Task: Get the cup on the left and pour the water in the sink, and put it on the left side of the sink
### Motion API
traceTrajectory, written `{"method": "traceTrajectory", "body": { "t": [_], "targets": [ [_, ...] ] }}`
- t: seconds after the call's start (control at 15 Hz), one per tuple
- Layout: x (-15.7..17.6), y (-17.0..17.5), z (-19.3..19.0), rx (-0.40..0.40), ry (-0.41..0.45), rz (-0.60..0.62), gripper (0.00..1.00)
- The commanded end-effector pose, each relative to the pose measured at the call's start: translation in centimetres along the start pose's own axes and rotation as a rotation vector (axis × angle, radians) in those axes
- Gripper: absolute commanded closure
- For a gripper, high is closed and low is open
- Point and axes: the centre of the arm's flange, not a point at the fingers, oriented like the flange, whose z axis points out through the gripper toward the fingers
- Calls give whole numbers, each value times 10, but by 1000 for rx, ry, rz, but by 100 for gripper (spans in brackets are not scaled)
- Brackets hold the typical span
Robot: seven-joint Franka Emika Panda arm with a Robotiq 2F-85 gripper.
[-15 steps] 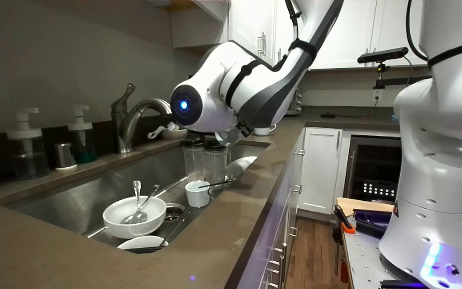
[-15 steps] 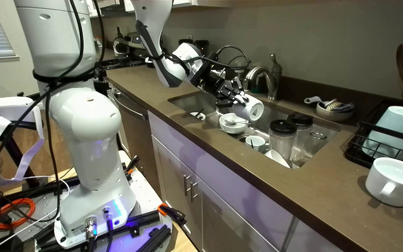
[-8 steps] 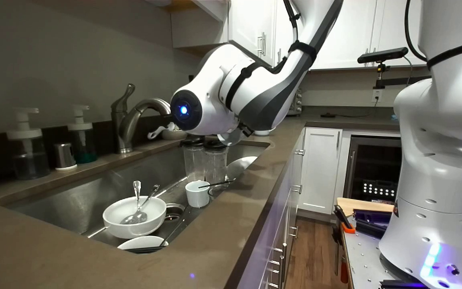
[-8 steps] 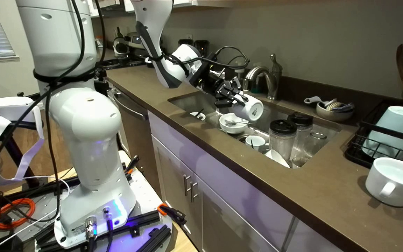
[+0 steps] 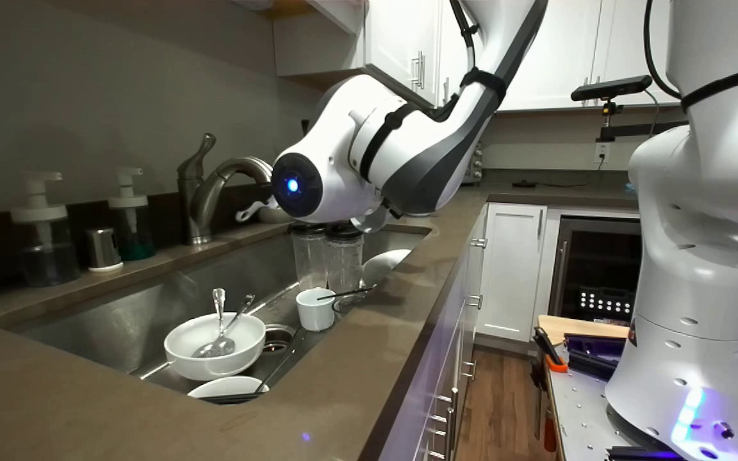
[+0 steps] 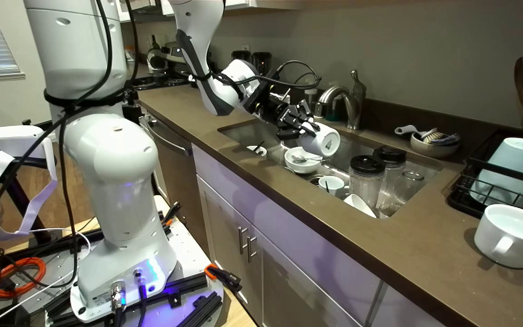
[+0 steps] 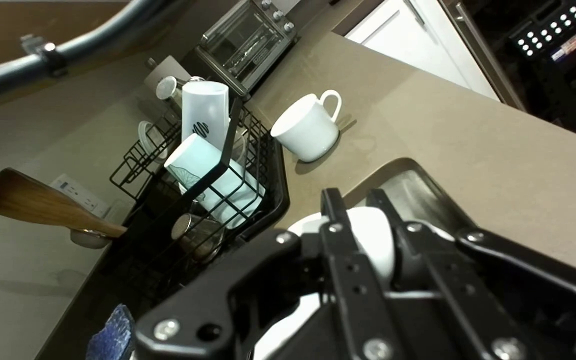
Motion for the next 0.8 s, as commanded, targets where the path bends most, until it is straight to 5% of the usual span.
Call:
{"method": "traceTrajectory", "body": {
  "t": [0.0,0.47,0.53,0.73],
  "targets": [
    [-3,5,-4,-46,-35,13,94],
    [-7,4,1,-42,-46,24,94],
    [-2,0,0,-6,-18,1,84],
    [-2,0,1,-6,-18,2,84]
  ]
}}
